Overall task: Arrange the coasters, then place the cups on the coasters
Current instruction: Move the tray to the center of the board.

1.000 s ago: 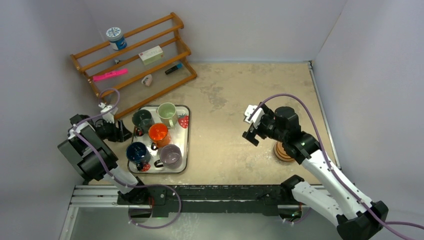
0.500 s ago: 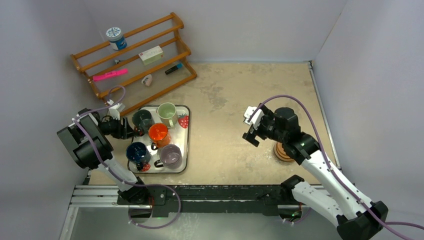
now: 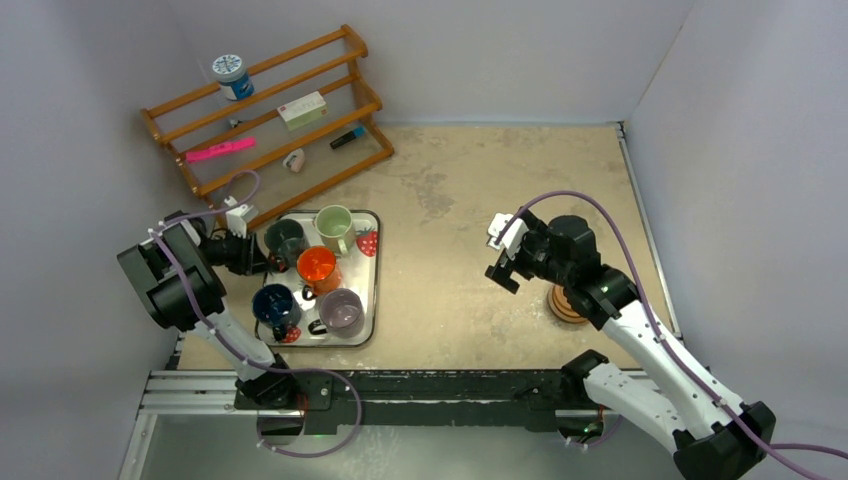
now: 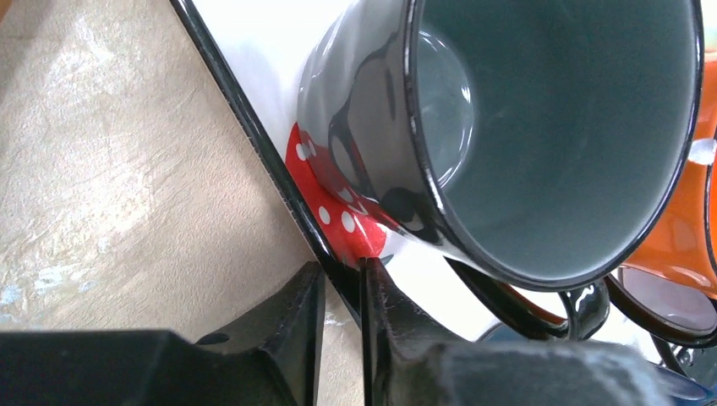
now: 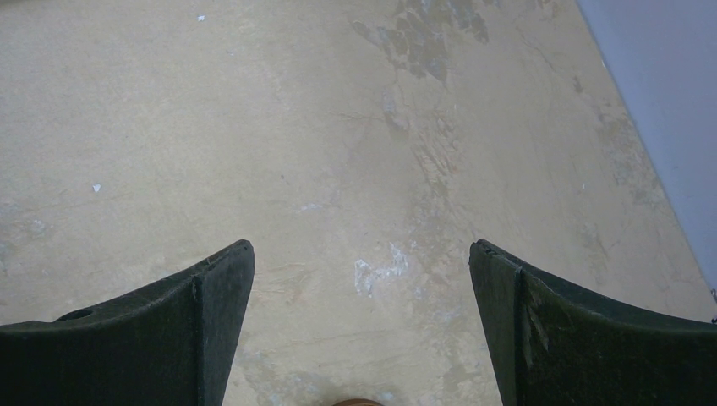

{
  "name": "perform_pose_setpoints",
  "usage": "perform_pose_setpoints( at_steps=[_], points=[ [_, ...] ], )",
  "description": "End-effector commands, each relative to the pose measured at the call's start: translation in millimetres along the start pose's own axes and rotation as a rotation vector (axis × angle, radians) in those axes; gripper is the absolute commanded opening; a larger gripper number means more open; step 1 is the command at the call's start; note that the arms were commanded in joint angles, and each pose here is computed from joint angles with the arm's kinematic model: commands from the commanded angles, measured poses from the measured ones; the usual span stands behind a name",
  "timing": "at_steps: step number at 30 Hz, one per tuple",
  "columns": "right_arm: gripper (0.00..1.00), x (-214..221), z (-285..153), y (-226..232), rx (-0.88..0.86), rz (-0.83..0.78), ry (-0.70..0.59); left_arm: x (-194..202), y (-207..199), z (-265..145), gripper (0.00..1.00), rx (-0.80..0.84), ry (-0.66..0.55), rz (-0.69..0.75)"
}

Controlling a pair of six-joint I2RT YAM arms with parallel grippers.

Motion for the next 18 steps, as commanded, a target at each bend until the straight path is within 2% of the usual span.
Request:
perform_pose_setpoints(
  at_steps=[1,3,7,18],
  points=[
    [0.99,-4.2,-0.9,-2.2,0.015,-0.018,-0.02,-3.7,-14.6,16.1,0.18,0.096,0.016,0.03],
    [0.99,-4.4,-1.0,-2.2,0.015,-0.018,-0.021,-6.0,-18.4,18.4,0.11,0.108,0.023,0.05],
    [0.99,-5.6,-0.6,-3.0,0.018,-0.018,-0.022,-13.2,-25.0,23.3,0.05,0.127,0.033,0.083],
    [0.99,-5.4,0.5,-3.3,0.016,-0.011,-0.011,-43.5,-16.8,45.6,0.04,0.056,0.046,0.12]
  ],
)
Point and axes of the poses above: each gripper's point midway between its finger pads, its own z axis out along the fingers, its own y axis along the line the jaws close on, x = y × z, the point moved 6 cm from there along -z, back along the fingers, and after that the axes turned 13 degrees about z, right-handed, at the moved point
